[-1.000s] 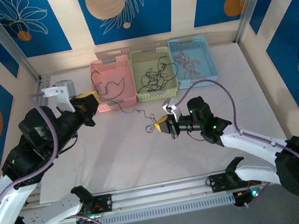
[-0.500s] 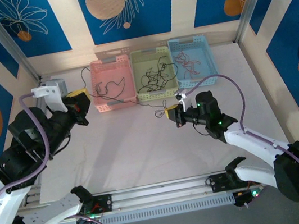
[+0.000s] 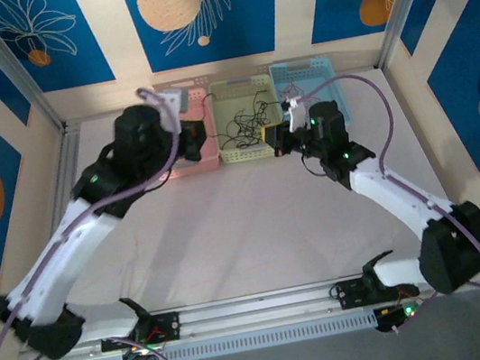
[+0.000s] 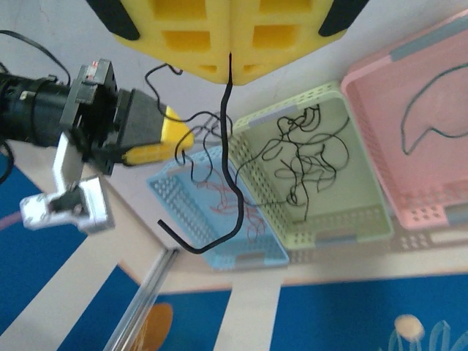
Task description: Untangle the cables
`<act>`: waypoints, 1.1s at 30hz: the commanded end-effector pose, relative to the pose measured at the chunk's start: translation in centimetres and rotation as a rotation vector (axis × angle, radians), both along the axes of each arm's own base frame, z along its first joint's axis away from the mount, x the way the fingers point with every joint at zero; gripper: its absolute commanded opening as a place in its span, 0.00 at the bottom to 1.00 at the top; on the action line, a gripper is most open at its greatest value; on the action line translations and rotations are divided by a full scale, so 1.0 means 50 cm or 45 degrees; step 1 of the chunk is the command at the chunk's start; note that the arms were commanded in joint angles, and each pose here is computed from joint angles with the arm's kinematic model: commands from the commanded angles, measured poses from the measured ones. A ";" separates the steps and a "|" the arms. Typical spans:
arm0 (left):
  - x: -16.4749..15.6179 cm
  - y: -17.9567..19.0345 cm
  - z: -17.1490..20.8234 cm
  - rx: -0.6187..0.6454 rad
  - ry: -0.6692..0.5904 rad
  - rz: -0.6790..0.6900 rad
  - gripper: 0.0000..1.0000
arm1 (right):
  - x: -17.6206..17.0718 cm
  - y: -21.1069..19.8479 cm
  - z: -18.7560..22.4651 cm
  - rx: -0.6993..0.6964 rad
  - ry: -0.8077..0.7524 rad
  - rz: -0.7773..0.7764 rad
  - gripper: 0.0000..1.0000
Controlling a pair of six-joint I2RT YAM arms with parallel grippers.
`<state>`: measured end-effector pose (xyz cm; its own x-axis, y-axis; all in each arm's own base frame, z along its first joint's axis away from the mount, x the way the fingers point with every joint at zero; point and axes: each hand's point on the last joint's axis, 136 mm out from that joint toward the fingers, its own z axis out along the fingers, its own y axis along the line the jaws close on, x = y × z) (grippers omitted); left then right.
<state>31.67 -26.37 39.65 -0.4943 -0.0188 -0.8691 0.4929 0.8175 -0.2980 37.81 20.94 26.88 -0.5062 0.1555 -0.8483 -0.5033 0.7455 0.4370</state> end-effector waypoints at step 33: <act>0.211 -0.093 -0.202 0.055 0.143 -0.144 0.56 | 0.102 -0.070 -0.017 -0.073 0.278 -0.210 0.50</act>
